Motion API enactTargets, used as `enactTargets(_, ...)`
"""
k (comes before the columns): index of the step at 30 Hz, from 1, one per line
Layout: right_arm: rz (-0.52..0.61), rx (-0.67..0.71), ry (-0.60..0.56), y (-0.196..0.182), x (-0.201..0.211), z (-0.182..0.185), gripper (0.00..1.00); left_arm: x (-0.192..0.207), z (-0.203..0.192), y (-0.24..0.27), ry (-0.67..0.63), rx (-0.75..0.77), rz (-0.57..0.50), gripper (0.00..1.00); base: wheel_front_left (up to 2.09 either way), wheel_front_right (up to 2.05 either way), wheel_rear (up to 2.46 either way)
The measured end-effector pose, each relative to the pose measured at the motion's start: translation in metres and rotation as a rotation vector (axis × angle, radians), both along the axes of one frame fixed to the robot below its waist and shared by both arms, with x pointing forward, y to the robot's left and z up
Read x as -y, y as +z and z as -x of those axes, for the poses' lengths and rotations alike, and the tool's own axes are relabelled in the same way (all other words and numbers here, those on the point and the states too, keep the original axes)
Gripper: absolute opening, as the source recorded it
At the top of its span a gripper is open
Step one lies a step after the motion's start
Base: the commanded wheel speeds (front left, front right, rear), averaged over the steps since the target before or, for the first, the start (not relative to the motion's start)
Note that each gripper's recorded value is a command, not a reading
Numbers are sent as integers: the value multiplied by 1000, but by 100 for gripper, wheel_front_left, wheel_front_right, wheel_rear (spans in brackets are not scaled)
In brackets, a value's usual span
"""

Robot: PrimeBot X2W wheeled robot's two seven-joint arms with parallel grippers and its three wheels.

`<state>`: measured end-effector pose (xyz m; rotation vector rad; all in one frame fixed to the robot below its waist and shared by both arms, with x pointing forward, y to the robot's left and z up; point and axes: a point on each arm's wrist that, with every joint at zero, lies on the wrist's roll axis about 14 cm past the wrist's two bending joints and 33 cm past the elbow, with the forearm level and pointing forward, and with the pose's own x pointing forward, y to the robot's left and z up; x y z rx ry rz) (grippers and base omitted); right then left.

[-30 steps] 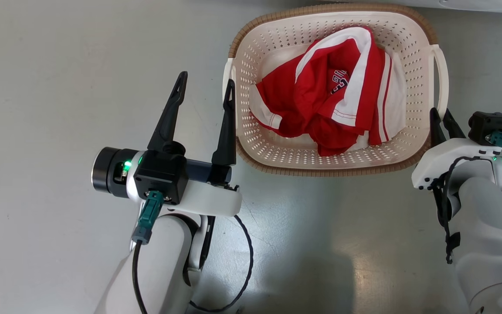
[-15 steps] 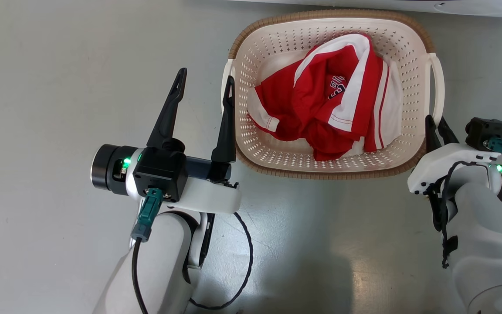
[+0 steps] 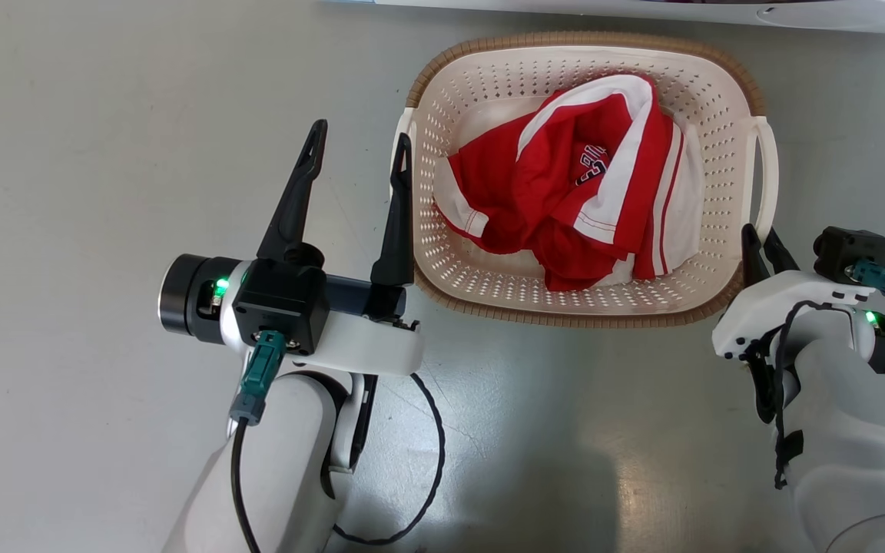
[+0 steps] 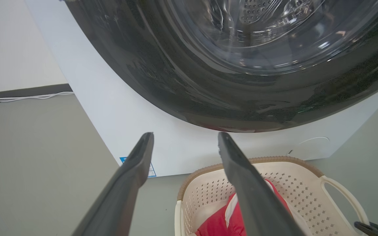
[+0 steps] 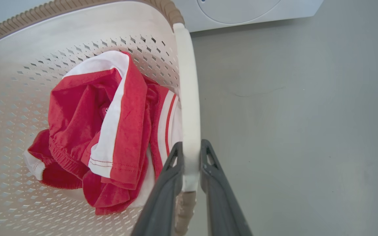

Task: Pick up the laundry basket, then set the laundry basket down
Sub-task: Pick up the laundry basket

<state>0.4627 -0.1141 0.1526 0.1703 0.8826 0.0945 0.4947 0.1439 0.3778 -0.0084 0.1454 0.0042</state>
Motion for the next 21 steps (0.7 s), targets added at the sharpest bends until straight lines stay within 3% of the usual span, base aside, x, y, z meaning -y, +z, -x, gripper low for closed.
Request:
enactTargets(18, -13, -1, 2, 5, -1, 5, 0, 3, -1, 5, -7, 11, 6, 100, 0, 0, 0)
enactTargets(21, -14, -4, -1, 5, 0, 7, 22, 4, -1, 5, -7, 12, 7, 100, 0, 0, 0)
